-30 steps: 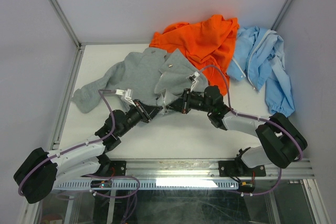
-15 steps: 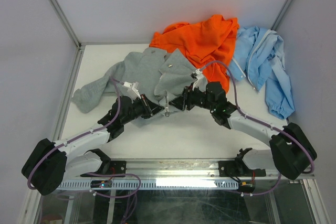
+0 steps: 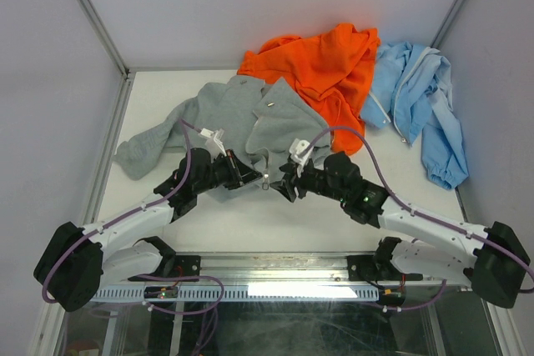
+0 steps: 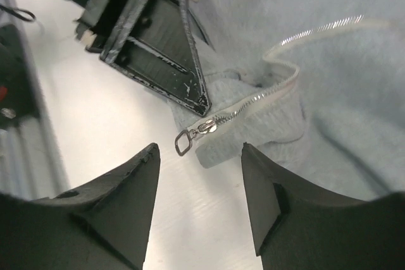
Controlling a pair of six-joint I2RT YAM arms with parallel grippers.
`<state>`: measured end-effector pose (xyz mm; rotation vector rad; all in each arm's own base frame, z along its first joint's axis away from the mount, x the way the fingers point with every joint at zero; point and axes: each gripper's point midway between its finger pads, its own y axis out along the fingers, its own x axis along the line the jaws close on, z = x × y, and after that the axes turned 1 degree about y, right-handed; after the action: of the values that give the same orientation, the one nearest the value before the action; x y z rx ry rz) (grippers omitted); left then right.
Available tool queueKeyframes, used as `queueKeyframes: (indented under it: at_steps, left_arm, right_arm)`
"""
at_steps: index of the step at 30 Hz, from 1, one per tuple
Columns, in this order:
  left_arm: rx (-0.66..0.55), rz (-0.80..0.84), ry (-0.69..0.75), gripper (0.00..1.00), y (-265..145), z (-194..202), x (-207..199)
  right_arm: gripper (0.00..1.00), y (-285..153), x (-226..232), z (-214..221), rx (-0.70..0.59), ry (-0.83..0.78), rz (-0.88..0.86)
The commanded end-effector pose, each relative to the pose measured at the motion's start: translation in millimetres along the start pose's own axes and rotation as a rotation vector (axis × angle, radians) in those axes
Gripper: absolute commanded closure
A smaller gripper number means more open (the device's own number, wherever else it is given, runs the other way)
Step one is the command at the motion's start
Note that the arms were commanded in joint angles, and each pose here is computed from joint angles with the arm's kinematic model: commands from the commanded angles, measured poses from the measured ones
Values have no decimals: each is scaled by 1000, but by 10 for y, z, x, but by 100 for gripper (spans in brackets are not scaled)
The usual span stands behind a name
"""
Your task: Zip up the jacket
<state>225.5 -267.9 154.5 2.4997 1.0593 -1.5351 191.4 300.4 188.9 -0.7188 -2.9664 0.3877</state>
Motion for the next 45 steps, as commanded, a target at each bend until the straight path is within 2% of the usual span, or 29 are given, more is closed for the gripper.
queueKeyframes:
  at_steps: [1, 2, 13, 14, 21, 31, 36, 44, 45]
  left_arm:
    - [-23, 82, 44, 100, -41, -173, -274]
    - [-22, 85, 47, 100, -41, -176, -282]
    - [3, 98, 48, 100, -42, -129, -297]
    - [5, 98, 46, 100, -41, -123, -295]
    - [9, 106, 46, 100, -47, -118, -316]
    - [18, 108, 44, 100, -39, -105, -316]
    - [23, 99, 41, 100, -27, -92, -285]
    - [31, 91, 39, 100, -14, -66, -251]
    - [31, 91, 39, 100, -14, -66, -252]
  right_arm:
    - [42, -89, -164, -178, -93, -425, 183]
    - [41, -87, -145, -171, -94, -486, 197]
    - [41, 221, 455, 4, -183, -508, 61]
    - [37, 157, 80, -47, -105, -826, 254]
    - [35, 169, -35, -36, -96, -958, 397]
    - [35, 225, -28, -9, -102, -956, 403]
    - [39, 205, 68, -34, -109, -910, 331]
    - [39, 118, -19, -75, -26, -936, 315]
    - [51, 177, 109, -52, -67, -847, 246]
